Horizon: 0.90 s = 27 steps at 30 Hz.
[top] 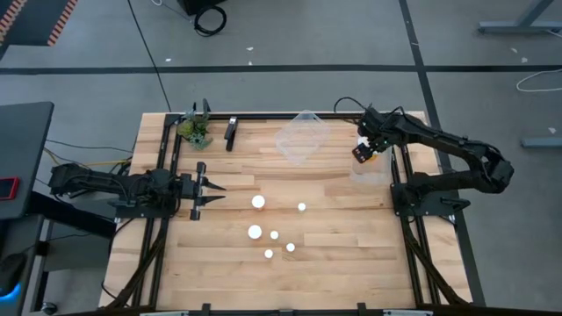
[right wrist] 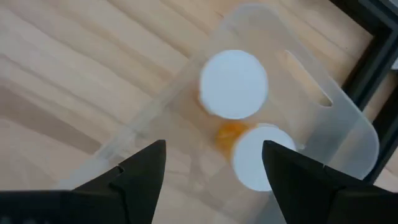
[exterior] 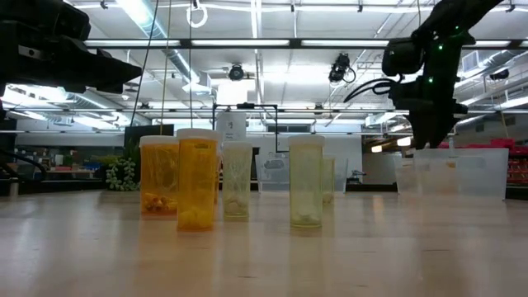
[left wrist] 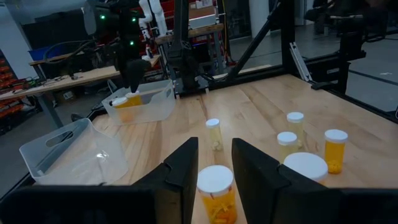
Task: Pick and place medicine bottles into bin by pill shape (circle, oval)
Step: Put the small yellow pill bottle into the left transparent bin
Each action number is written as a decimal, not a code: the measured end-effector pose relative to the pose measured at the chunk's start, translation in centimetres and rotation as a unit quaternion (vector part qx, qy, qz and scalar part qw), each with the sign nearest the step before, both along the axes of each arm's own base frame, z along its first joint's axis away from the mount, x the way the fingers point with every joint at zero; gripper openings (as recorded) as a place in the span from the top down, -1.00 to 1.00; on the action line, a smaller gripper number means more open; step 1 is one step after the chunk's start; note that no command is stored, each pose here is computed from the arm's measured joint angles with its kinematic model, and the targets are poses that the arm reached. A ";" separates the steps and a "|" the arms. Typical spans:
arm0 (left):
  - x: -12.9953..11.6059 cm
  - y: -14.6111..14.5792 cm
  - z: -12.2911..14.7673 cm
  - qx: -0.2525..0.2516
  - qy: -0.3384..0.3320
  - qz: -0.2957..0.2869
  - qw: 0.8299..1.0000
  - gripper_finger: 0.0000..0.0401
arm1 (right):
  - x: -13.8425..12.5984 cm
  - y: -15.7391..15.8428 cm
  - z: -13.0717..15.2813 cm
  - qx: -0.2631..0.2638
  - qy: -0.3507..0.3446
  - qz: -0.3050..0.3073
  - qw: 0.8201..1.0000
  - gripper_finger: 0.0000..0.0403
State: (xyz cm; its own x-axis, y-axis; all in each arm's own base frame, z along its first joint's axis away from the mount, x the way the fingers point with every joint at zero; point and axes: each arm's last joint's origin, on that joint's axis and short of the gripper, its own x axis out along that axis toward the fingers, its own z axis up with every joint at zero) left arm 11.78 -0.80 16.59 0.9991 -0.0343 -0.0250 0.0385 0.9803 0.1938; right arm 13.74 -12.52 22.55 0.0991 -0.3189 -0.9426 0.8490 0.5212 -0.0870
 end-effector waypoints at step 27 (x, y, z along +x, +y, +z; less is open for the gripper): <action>0.0 0.0 0.0 0.000 0.000 0.000 1.000 0.46 | 9.3 8.2 2.6 -0.029 -0.054 0.160 0.985 -0.35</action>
State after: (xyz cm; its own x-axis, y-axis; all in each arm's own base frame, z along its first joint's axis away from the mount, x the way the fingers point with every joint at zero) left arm 11.78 -0.80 16.60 0.9991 -0.0344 -0.0246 0.0385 0.9803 0.1938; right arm 23.02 -4.32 25.11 0.3017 -0.3086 -0.9020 0.6480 0.7604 -0.0434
